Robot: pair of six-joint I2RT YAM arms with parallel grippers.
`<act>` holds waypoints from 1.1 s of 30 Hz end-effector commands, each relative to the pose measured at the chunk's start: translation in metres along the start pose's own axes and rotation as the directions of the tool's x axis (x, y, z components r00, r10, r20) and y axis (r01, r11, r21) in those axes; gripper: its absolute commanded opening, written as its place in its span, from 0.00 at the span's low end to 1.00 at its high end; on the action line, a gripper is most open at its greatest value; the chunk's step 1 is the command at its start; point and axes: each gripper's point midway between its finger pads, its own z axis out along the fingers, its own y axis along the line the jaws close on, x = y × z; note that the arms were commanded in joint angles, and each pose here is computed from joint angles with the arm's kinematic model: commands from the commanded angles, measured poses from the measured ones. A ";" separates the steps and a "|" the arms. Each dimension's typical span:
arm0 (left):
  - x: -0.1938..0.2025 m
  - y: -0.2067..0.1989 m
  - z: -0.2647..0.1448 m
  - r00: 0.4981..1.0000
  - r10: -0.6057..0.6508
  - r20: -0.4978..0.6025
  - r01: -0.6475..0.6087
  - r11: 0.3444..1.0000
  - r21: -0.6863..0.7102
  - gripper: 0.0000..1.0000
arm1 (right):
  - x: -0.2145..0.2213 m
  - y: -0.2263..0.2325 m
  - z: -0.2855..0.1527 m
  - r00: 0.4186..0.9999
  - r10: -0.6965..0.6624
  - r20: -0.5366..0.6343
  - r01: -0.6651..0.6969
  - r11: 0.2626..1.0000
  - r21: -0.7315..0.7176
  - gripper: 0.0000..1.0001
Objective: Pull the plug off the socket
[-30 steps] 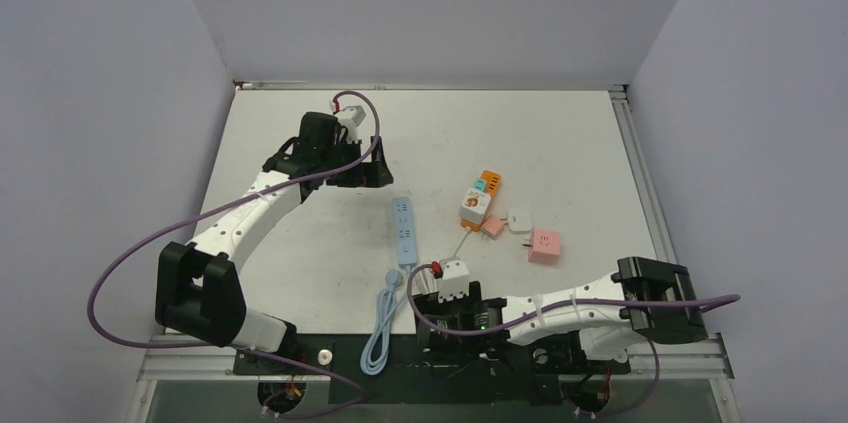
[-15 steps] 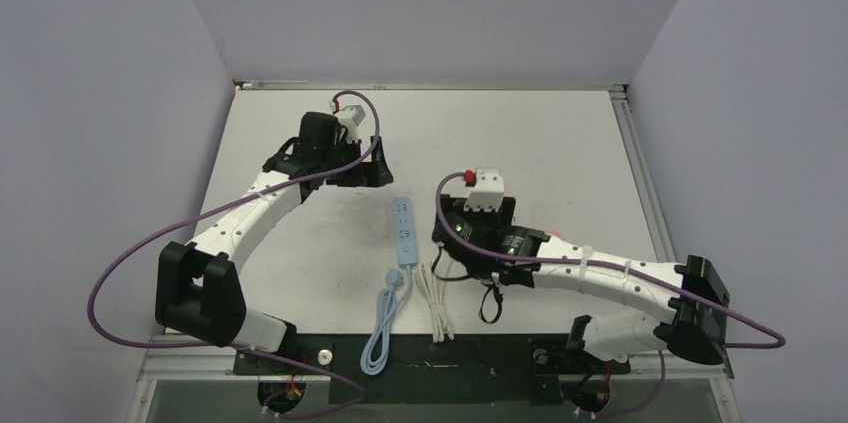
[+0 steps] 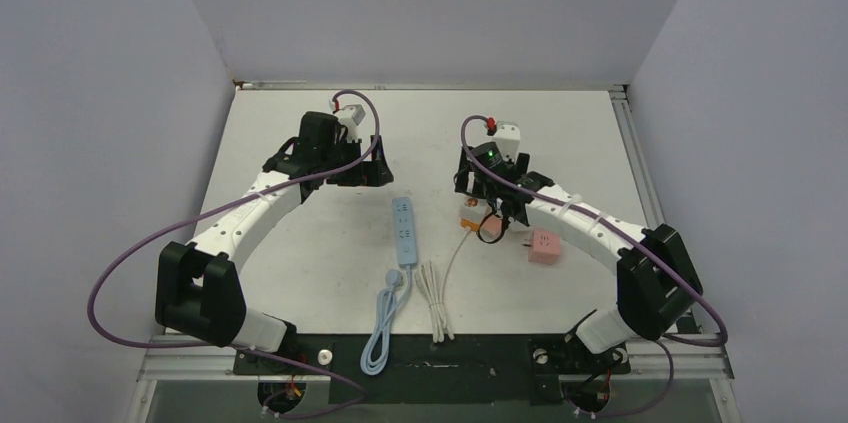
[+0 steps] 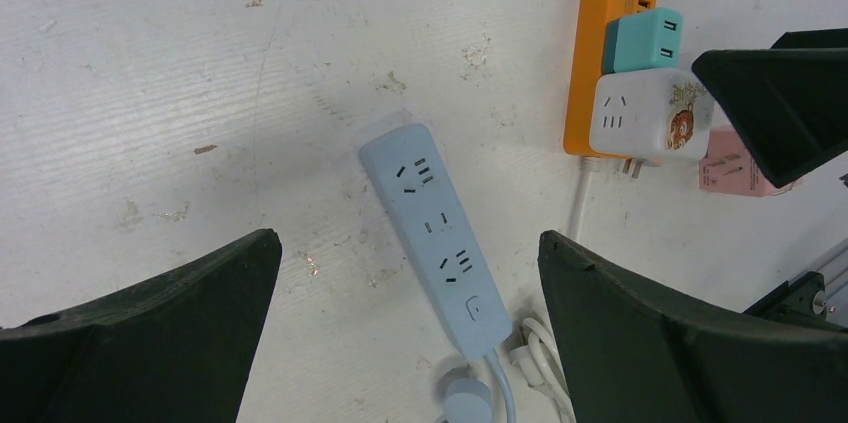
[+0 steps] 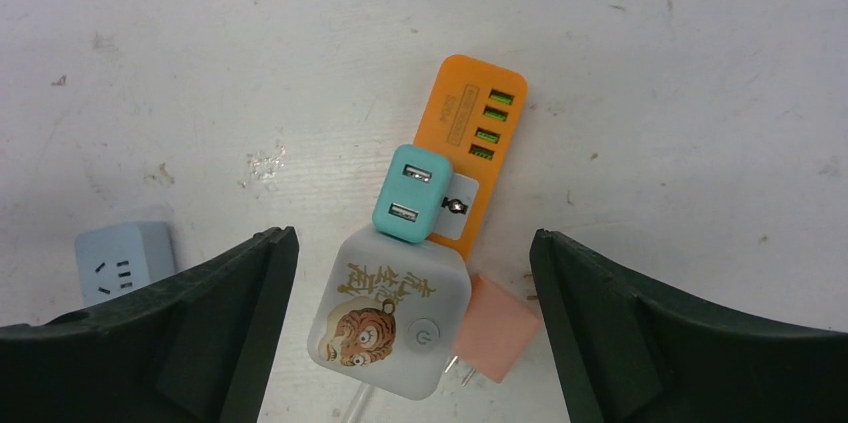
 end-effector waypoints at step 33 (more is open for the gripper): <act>-0.005 -0.009 0.006 1.000 -0.005 0.013 0.005 0.999 0.045 1.00 | 0.052 0.014 0.021 0.990 0.058 -0.129 -0.066 0.996 -0.059 0.77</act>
